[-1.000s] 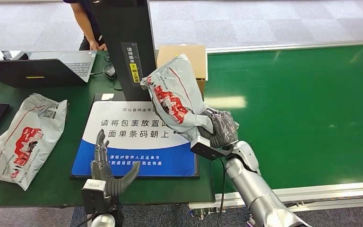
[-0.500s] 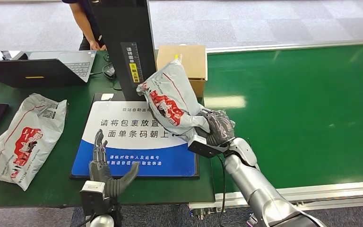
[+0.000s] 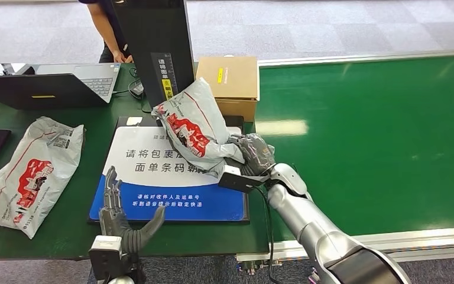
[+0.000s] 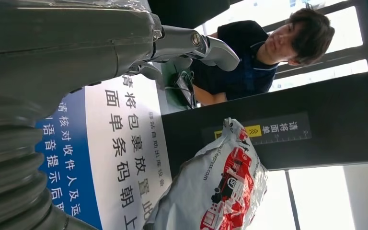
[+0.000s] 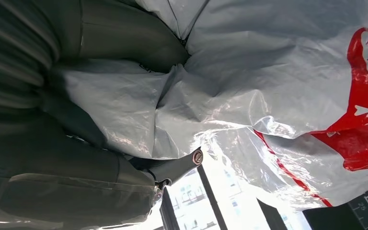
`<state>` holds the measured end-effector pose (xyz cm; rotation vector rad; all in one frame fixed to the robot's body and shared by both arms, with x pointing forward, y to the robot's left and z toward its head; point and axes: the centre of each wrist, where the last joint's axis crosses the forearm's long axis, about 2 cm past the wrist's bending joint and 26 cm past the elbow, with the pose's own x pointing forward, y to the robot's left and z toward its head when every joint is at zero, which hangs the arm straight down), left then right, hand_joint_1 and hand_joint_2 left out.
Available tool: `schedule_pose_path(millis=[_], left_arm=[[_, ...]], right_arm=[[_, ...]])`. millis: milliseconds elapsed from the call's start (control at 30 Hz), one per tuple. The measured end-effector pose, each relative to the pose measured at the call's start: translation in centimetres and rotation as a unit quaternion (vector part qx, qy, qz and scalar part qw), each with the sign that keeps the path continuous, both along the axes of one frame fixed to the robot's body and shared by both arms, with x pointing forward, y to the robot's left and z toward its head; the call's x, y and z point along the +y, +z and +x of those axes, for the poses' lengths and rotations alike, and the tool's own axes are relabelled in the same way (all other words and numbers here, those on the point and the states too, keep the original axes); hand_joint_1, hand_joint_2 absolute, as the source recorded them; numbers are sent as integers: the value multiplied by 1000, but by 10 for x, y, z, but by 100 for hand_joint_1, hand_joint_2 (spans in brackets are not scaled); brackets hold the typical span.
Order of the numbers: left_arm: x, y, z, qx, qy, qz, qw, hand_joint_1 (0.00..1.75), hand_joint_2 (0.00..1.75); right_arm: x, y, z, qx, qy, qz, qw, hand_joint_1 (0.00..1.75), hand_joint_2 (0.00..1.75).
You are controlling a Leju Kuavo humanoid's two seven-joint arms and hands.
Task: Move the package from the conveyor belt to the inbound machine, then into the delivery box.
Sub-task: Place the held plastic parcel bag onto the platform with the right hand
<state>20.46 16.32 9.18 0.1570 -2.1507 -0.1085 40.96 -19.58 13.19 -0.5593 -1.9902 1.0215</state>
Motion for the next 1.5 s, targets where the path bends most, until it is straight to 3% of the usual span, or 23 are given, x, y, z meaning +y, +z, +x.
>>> schedule_pose_path(millis=[100,367,767,900,1033,1267,1500], left_arm=[[2,0,0,0,1,1,1000,0,175],[6,0,1,2,-14,12,1000,0,175],[6,-1,3,6,-42,16,999,0,175],[7,-1,3,6,-43,18,999,0,175],[8,-1,3,6,-35,18,999,0,175],[9,-1,3,5,-29,22,999,0,175],[10,-2,3,6,-28,31,999,0,175]], right_arm=[[3,0,0,5,15,-3,1000,172,175],[35,-1,-8,19,122,-17,992,170,175],[79,2,-29,34,213,1,976,168,175],[90,4,-35,32,229,6,973,136,175],[95,5,-38,31,224,1,974,6,175],[94,9,-33,30,116,-74,990,0,175],[92,10,-28,22,7,-156,987,0,175]])
